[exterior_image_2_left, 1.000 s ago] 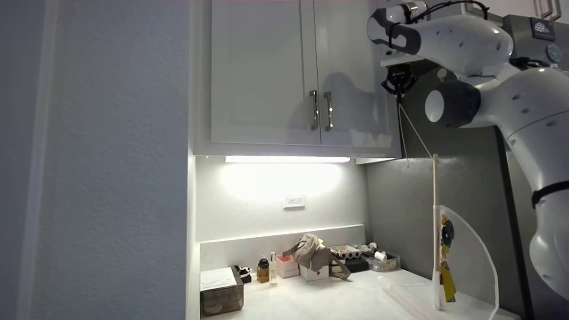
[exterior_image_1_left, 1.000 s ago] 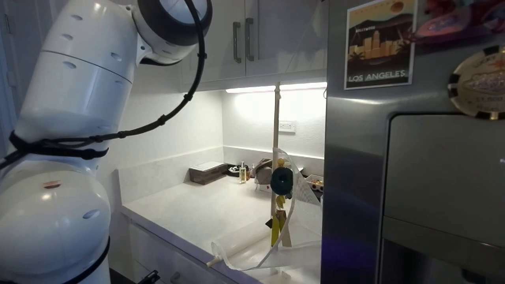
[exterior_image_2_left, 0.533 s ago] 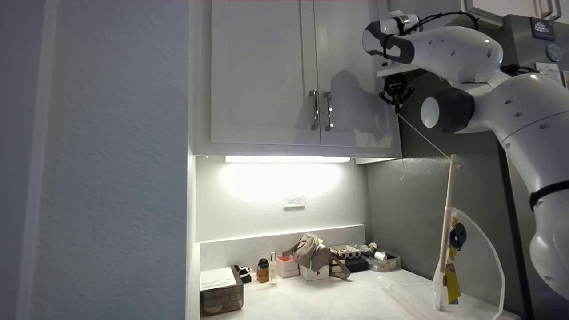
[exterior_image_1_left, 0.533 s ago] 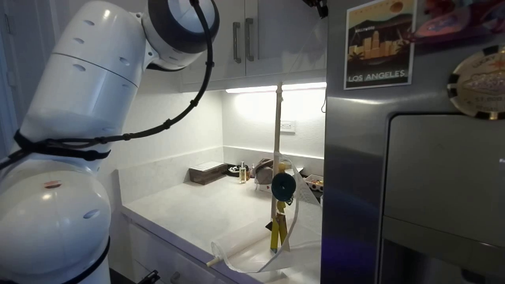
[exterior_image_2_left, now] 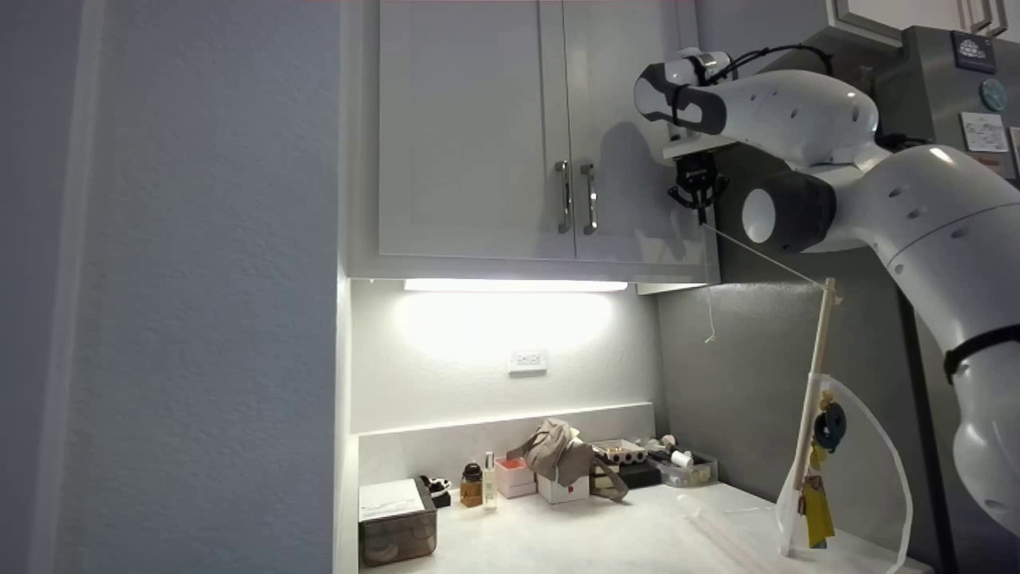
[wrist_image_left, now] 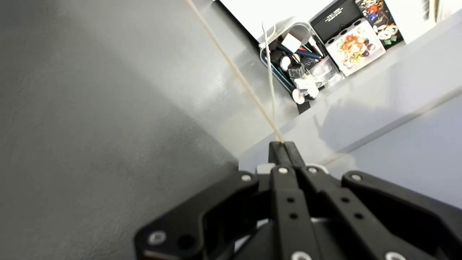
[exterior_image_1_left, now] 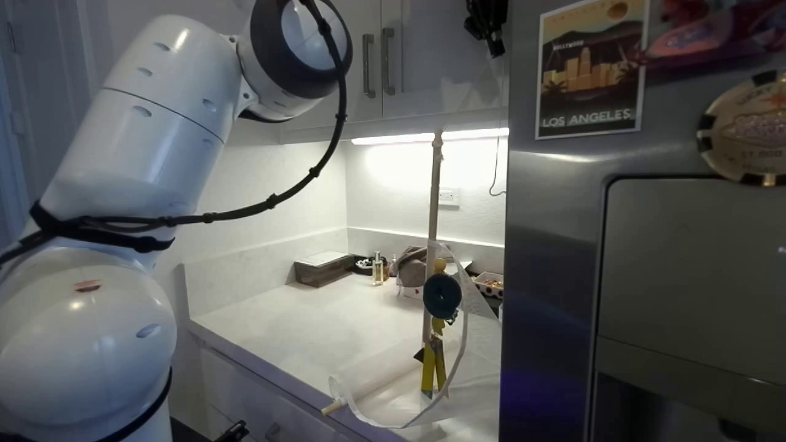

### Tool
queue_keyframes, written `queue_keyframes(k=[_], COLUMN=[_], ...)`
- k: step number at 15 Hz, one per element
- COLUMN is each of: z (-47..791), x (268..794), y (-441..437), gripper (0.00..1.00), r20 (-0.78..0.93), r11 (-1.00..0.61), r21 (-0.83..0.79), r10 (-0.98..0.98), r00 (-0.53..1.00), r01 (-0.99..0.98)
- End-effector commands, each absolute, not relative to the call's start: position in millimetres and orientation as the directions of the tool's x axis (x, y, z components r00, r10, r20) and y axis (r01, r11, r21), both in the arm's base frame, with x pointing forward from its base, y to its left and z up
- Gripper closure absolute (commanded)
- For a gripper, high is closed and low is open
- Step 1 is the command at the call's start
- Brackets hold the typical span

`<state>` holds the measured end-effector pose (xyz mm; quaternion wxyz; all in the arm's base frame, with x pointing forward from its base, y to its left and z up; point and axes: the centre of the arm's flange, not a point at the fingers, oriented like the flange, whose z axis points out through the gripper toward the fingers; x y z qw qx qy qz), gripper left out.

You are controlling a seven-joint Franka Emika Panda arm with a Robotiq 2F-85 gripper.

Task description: Take the bottle on the counter, put it in the kitchen cabinet and close it, then take the blind on the counter and hang it to the wall

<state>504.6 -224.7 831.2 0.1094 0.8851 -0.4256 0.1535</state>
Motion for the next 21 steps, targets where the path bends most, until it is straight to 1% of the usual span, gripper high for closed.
queue_keyframes(k=[1,6,9,13,17,21], z=[840.7,837.9,836.4,836.4,840.3,848.6], x=[522.8,514.6,498.8,478.9,471.5,469.9], y=[-222.2,-223.1,-224.8,-229.9,-234.0,-236.3], gripper=[1.00,1.00,1.00,1.00,1.00,1.00], r20=[0.334,0.250,0.176,0.146,0.157,0.210], r11=[-0.612,-0.634,-0.666,-0.683,-0.677,-0.664], r21=[0.091,0.140,0.186,0.217,0.224,0.191], r10=[-0.724,-0.721,-0.701,-0.684,-0.685,-0.691], r00=[0.603,0.647,0.691,0.714,0.711,0.691], r01=[-0.786,-0.761,-0.723,-0.698,-0.701,-0.723])
